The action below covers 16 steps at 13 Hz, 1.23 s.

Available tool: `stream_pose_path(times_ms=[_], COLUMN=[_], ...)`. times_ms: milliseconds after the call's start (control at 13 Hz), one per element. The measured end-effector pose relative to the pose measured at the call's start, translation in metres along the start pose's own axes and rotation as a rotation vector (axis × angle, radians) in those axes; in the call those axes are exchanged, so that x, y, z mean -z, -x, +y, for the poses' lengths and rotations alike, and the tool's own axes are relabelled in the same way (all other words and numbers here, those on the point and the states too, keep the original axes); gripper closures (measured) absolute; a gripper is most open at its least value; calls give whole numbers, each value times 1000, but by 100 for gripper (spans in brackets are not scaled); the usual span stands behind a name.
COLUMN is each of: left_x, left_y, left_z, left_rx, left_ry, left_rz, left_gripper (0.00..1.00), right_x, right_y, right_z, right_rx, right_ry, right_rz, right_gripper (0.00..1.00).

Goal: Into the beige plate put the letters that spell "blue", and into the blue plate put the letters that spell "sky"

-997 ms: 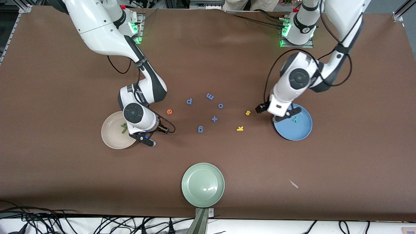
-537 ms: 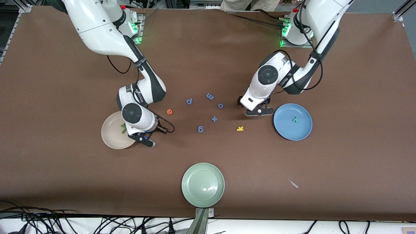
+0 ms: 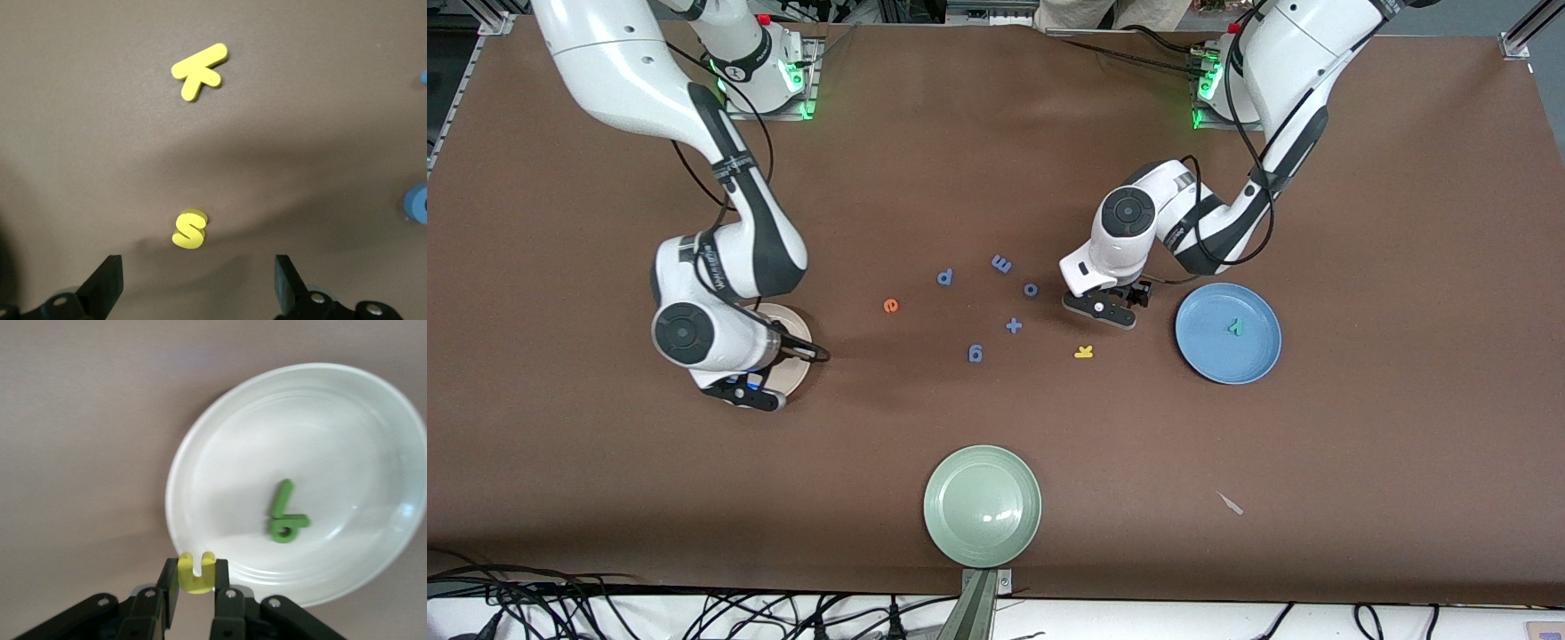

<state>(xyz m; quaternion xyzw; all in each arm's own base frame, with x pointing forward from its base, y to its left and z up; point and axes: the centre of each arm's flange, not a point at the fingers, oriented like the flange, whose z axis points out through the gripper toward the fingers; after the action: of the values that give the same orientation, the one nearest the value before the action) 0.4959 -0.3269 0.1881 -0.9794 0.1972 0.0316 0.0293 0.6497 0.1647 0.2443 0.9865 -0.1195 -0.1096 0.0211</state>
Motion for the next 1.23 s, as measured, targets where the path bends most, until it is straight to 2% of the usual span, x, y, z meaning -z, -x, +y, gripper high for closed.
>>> stream_pose_path(times_ms=[153, 307, 383, 460, 844, 997, 1227], left_x=[-1, -8, -12, -15, -16, -13, 15], left_y=[-5, -7, -7, -7, -9, -11, -22], left_z=[-5, -12, -14, -14, -15, -16, -18], left_rx=[-59, -75, -79, -80, -85, -83, -80], left_ry=[18, 30, 35, 39, 44, 44, 34], left_rz=[31, 37, 33, 30, 35, 41, 96], left_gripper=[0, 0, 4, 5, 61, 78, 78], right_x=[-11, -24, -25, -24, -22, -28, -46], right_y=[-1, 2, 2, 3, 45, 60, 71], right_z=[9, 10, 10, 7, -71, -93, -109], right_rx=[-1, -3, -8, -24, -159, -189, -231], right_ry=[7, 8, 8, 5, -31, -29, -39], right_rz=[-6, -8, -7, -5, 10, 17, 33], right_gripper=[71, 49, 38, 37, 37, 37, 37])
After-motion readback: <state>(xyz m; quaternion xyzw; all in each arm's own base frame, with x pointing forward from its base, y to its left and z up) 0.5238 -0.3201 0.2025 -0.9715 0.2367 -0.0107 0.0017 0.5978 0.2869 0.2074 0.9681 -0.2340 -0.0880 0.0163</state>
